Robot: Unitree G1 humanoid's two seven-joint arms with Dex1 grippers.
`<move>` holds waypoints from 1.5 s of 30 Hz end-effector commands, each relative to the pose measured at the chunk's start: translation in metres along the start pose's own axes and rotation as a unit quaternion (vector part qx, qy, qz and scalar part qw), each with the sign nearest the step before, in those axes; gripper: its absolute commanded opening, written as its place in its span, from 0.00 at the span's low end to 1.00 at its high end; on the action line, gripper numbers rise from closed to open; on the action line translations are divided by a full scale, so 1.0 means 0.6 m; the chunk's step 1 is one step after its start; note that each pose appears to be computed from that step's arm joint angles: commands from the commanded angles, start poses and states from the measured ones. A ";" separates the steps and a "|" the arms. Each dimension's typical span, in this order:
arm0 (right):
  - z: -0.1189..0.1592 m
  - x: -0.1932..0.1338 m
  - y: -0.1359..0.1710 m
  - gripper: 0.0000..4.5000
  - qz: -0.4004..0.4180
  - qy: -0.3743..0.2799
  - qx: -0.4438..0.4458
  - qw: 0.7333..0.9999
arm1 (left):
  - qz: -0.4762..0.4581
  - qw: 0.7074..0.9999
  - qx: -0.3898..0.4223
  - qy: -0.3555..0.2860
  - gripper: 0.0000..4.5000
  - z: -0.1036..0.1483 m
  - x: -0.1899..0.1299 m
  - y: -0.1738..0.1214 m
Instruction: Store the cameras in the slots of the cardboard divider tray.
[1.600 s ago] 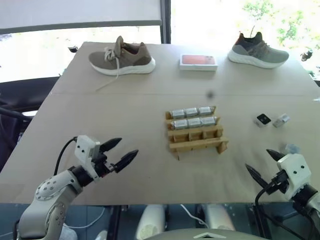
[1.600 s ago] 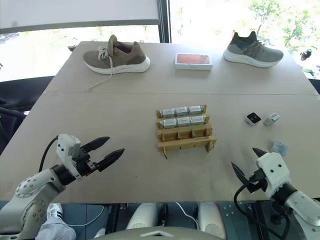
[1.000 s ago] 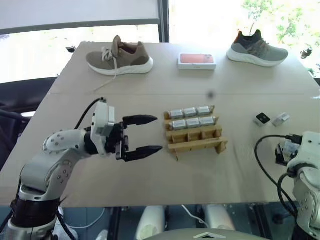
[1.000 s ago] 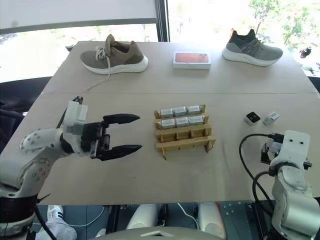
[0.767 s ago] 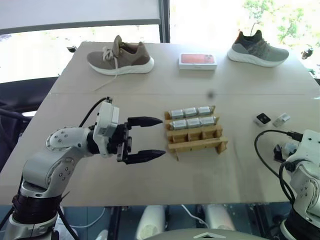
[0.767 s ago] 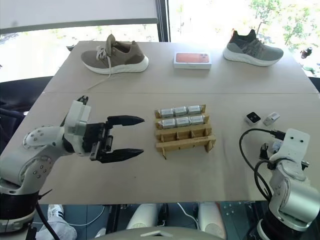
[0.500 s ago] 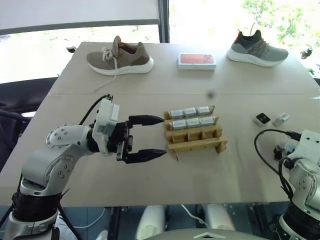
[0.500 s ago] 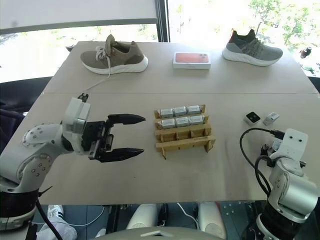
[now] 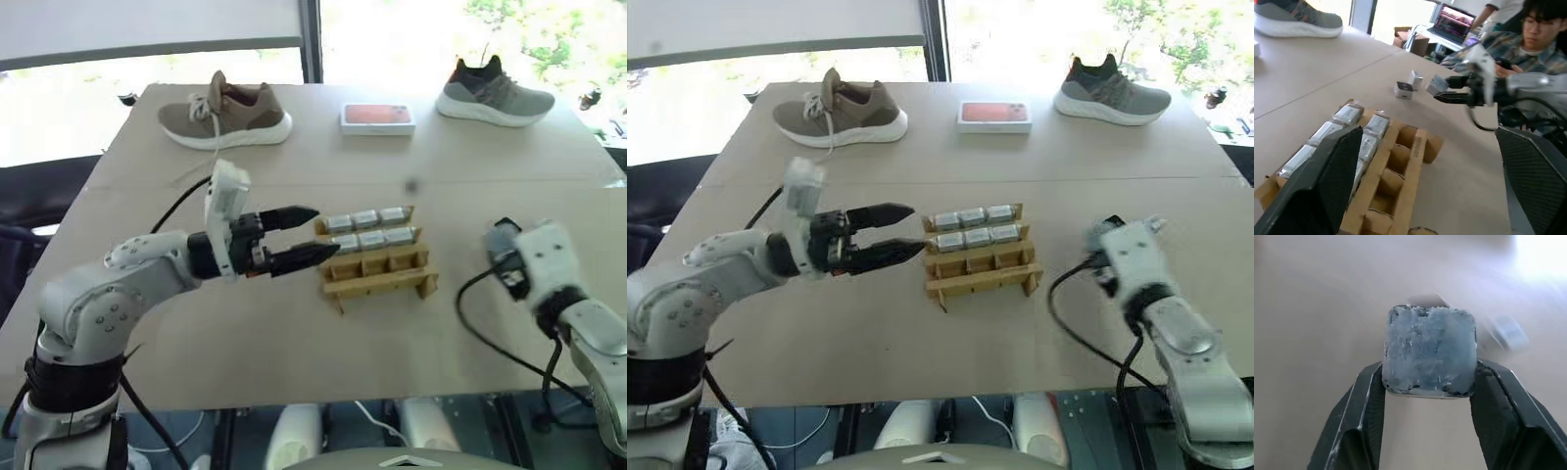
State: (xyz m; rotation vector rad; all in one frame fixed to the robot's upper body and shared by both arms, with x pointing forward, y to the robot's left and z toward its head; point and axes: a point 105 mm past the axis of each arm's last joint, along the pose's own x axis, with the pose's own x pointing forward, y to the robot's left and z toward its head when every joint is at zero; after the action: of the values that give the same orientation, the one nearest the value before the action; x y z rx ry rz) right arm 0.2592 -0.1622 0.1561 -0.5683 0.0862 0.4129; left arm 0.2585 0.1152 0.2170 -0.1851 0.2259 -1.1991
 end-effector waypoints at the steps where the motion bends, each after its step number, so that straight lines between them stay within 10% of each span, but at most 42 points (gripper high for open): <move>1: 0.092 0.009 0.067 0.43 0.116 -0.132 -0.112 0.978 | -0.021 0.995 -0.098 0.000 1.00 0.005 0.023 -0.002; 16: 0.171 0.062 0.117 0.43 0.194 -0.269 -0.222 0.917 | 0.021 0.986 -0.164 0.013 1.00 -0.016 0.073 0.024; 24: 0.173 0.060 0.123 0.43 0.208 -0.276 -0.222 0.912 | 0.014 0.988 -0.149 0.024 0.19 -0.017 0.084 0.024; 29: 0.156 0.064 0.098 0.96 0.200 -0.253 -0.168 0.932 | 0.019 0.993 -0.114 0.028 0.19 -0.006 0.084 0.032; 35: 0.092 0.034 0.015 0.98 0.221 -0.209 0.002 0.953 | -0.001 0.996 0.028 0.088 0.19 -0.022 0.092 0.042; 45: 0.069 -0.031 -0.043 0.98 0.289 -0.184 0.011 0.940 | -0.067 0.960 0.162 0.220 0.19 -0.095 0.106 0.091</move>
State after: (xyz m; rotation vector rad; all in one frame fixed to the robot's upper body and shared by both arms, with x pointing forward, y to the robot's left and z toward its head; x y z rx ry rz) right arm 0.2558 -0.1669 0.1983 -0.4123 -0.0730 1.0690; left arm 0.3118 0.0685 0.1399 0.2803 0.4217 -1.3704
